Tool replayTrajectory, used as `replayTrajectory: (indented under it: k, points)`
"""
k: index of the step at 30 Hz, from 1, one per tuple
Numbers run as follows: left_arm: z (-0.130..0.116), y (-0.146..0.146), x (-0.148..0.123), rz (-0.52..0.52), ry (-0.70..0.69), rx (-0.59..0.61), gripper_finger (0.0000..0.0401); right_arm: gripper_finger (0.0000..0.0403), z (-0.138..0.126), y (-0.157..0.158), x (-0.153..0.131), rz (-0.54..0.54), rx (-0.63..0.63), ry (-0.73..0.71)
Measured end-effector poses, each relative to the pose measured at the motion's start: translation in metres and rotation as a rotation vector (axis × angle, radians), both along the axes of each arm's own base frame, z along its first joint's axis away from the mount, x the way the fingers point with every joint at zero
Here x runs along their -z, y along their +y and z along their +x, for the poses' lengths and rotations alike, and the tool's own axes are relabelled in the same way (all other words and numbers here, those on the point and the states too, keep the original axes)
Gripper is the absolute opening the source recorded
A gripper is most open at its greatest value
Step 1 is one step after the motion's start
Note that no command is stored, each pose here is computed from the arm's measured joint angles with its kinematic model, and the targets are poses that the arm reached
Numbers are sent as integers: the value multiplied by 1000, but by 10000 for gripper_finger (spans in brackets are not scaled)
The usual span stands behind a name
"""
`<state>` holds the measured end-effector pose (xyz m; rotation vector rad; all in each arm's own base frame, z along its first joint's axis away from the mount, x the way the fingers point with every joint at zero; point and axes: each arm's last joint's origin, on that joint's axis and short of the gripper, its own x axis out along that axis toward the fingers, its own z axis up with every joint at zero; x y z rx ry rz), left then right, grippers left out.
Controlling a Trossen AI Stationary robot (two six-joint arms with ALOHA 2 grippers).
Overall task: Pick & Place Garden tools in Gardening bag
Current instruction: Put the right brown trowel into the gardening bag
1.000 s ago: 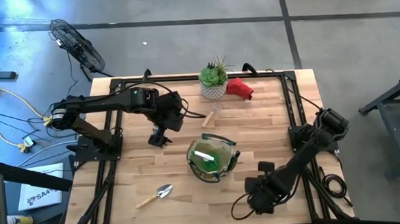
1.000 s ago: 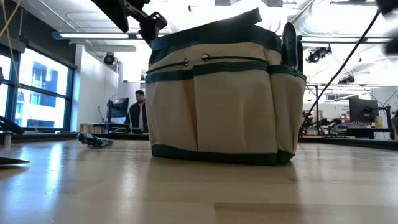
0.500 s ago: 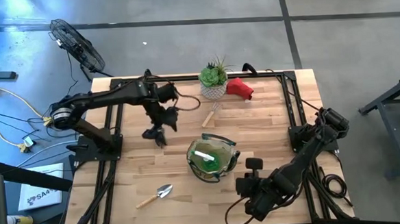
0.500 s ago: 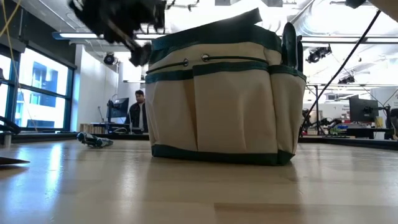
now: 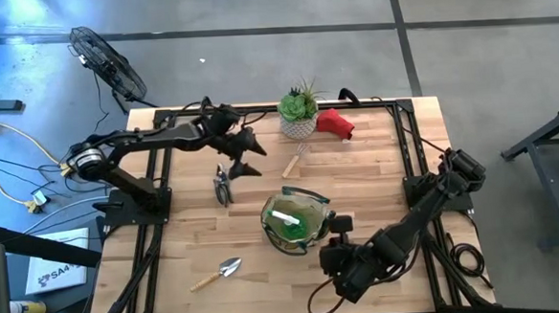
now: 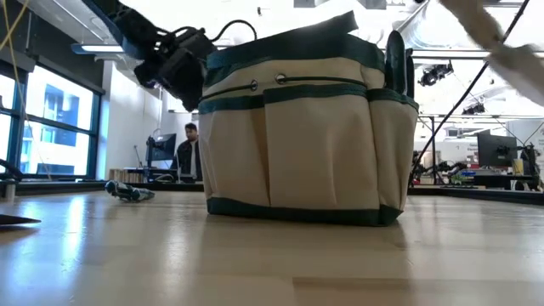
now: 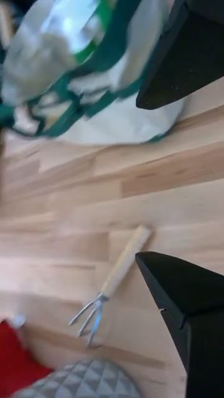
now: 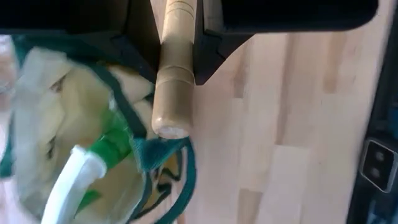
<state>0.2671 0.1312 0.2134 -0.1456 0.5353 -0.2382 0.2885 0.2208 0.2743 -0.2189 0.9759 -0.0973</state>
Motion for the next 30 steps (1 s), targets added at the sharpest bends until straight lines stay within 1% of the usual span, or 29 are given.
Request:
replayTrajectory:
  k: [3, 5, 10, 12, 14, 17, 21, 23, 27, 30]
  points:
    - [9, 3, 10, -52, -7, -84, 385, 59, 7, -2, -4, -1, -34, -41]
    - [16, 6, 20, -101, 5, -106, 385, 59, 11, -2, -6, -6, -65, -68]
    - [27, 10, 54, -243, 66, -61, 385, 59, 24, -3, -12, -31, -160, -147]
    - [29, 11, 64, -287, 89, -59, 385, 59, 30, -1, -16, -43, -221, -194]
    - [30, 11, 70, -319, 114, -68, 385, 59, 36, -1, -20, -32, -294, -233]
    - [30, 11, 73, -340, 126, -75, 385, 59, 43, -6, -21, -8, -362, -229]
    - [31, 10, 72, -370, 112, -32, 385, 59, 53, -13, -24, 61, -431, -246]
    - [31, 8, 71, -406, 109, -2, 385, 59, 57, -16, -25, 85, -472, -265]
    - [35, -2, 70, -428, 107, 59, 385, 59, 65, -19, -30, 121, -552, -321]
    - [40, -11, 67, -441, 76, 138, 385, 59, 70, -25, -31, 117, -600, -335]
